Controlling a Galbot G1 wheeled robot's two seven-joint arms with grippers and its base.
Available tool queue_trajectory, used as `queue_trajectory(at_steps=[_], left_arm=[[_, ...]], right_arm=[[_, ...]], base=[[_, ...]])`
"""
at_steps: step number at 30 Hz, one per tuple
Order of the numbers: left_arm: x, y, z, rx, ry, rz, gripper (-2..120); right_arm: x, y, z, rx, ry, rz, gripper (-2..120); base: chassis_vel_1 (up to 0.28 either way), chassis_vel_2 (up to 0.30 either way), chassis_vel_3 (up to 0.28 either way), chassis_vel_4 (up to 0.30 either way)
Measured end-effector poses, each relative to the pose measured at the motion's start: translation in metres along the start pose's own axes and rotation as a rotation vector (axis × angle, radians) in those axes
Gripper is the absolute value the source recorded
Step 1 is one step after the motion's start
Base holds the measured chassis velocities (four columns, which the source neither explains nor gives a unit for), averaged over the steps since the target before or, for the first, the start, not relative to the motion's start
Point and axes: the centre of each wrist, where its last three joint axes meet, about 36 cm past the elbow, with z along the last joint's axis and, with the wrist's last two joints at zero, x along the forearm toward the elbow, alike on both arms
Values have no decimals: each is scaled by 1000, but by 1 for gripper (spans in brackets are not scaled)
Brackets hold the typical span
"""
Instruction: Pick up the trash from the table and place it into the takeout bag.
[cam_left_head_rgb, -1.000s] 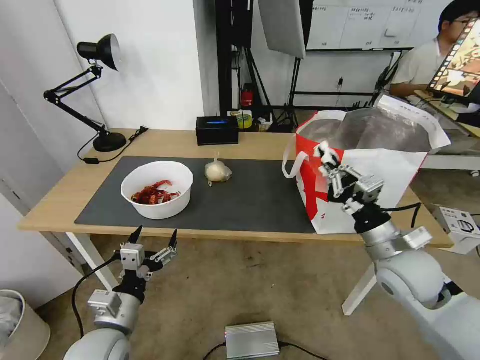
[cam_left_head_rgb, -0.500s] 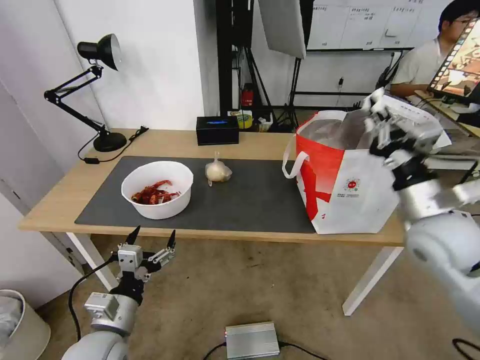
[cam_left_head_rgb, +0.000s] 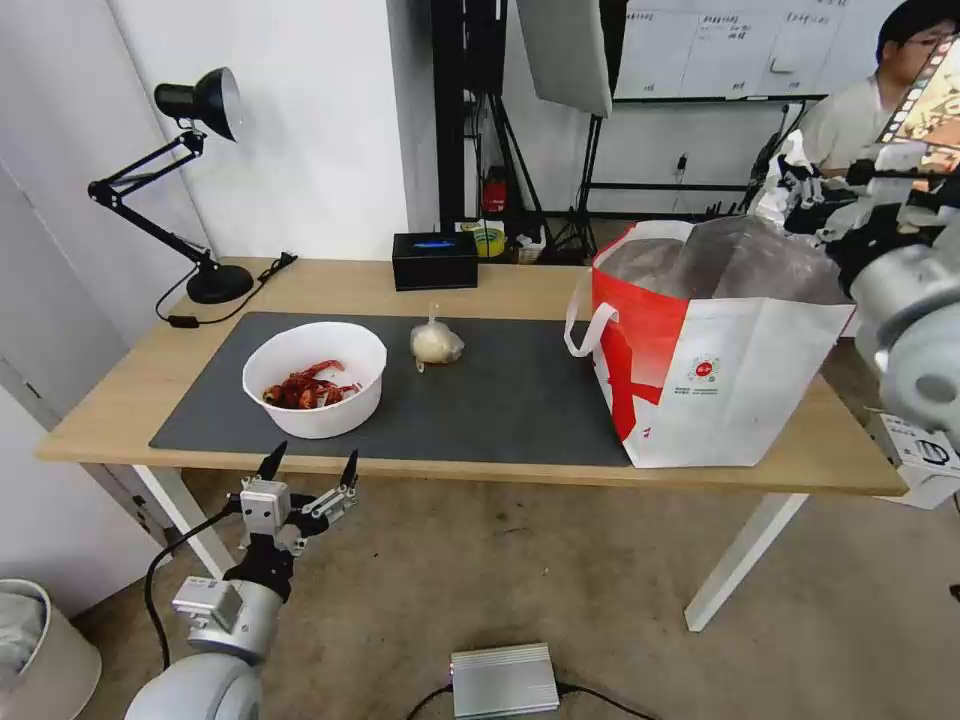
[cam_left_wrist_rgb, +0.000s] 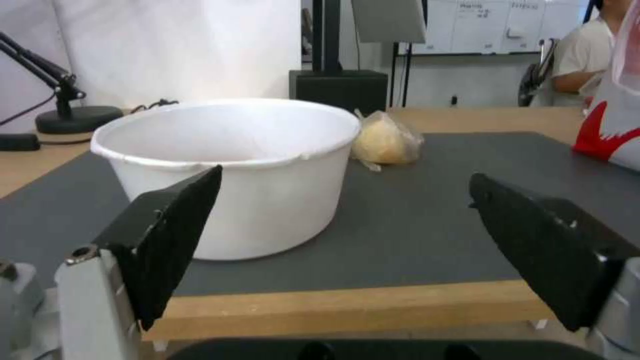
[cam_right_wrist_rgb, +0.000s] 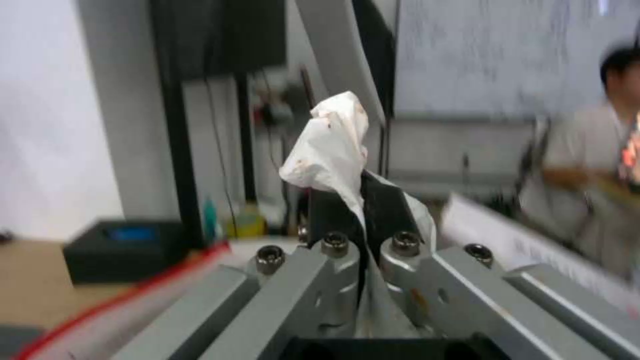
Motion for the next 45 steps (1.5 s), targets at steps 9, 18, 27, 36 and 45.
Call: queue_trajectory(at_steps=[9, 18, 27, 36, 45], left_arm=[[-1, 0, -1, 4, -8, -2, 100], [-3, 2, -1, 8, -12, -7, 100], [-4, 6, 1, 10, -6, -8, 100], [-5, 4, 4, 15, -1, 0, 100], [-5, 6, 4, 10, 2, -2, 100]], right_arm=[[-15, -2, -18, -99, 257, 69, 0], [-26, 4, -19, -166, 351, 105, 15], [-25, 3, -10, -193, 357, 106, 50], [-25, 6, -4, -216, 249, 61, 78], [-10, 14, 40, -165, -24, -94, 100]], base=[[0, 0, 0, 0], [0, 0, 0, 0], [0, 0, 0, 0], [0, 0, 0, 0], [0, 0, 0, 0]])
